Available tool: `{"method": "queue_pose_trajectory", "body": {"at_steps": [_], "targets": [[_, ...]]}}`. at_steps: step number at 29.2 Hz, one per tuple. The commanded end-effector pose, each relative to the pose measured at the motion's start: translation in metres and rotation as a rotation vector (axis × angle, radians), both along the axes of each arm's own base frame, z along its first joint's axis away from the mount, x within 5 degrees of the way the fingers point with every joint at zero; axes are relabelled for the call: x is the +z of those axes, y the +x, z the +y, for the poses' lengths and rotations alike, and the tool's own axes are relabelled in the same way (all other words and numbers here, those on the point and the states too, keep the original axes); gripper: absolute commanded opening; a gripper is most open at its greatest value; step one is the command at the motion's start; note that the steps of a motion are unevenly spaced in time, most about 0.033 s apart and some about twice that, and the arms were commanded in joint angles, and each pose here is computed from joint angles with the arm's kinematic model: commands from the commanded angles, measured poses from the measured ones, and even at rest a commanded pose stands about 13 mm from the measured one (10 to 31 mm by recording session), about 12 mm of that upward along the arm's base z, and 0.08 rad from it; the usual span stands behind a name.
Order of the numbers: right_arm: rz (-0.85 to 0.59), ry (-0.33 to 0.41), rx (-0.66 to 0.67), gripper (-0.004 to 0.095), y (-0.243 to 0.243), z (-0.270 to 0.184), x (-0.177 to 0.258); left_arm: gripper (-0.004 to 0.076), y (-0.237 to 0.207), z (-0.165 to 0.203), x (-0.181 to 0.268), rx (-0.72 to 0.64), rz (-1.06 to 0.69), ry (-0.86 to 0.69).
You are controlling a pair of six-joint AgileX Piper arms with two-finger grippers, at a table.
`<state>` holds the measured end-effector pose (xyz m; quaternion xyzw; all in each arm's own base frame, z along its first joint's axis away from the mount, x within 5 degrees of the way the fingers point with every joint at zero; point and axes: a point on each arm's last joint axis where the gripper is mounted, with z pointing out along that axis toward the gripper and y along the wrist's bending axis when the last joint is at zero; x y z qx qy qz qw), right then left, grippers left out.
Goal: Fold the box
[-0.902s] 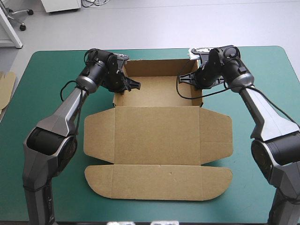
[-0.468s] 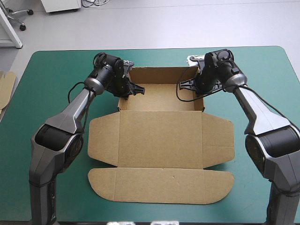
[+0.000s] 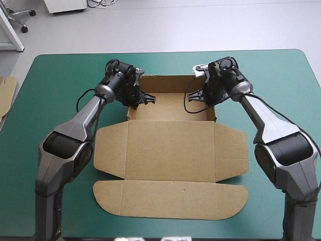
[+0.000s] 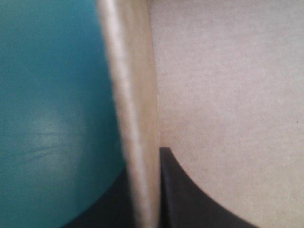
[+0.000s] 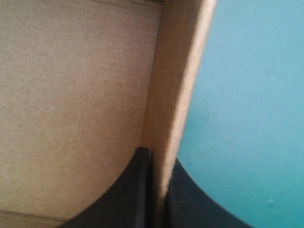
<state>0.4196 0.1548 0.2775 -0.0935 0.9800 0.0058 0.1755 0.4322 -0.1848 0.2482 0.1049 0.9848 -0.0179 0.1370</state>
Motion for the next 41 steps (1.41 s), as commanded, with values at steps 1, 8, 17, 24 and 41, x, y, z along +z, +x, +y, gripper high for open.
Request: {"method": "queue_pose_trajectory", "body": {"at_steps": [1, 8, 17, 24, 41], "targets": [[-0.090, -0.052, 0.054, -0.0018, -0.005, -0.005, 0.028, -0.0014, -0.001, 0.000, 0.021, -0.031, -0.085, 0.010], [-0.071, -0.026, 0.081, 0.0022, -0.006, -0.002, 0.028, -0.0014, -0.002, 0.000, 0.020, -0.038, -0.075, 0.010], [-0.070, -0.011, 0.055, 0.0294, -0.009, -0.003, 0.032, -0.0013, -0.004, -0.003, 0.035, -0.059, -0.081, -0.028], [-0.083, 0.038, 0.041, 0.0468, -0.014, -0.001, 0.042, 0.0118, -0.009, -0.004, 0.049, -0.082, -0.103, -0.064], [-0.228, 0.109, 0.015, 0.0471, -0.046, -0.014, 0.106, 0.0545, -0.033, -0.001, 0.099, -0.133, -0.168, -0.158]]}}
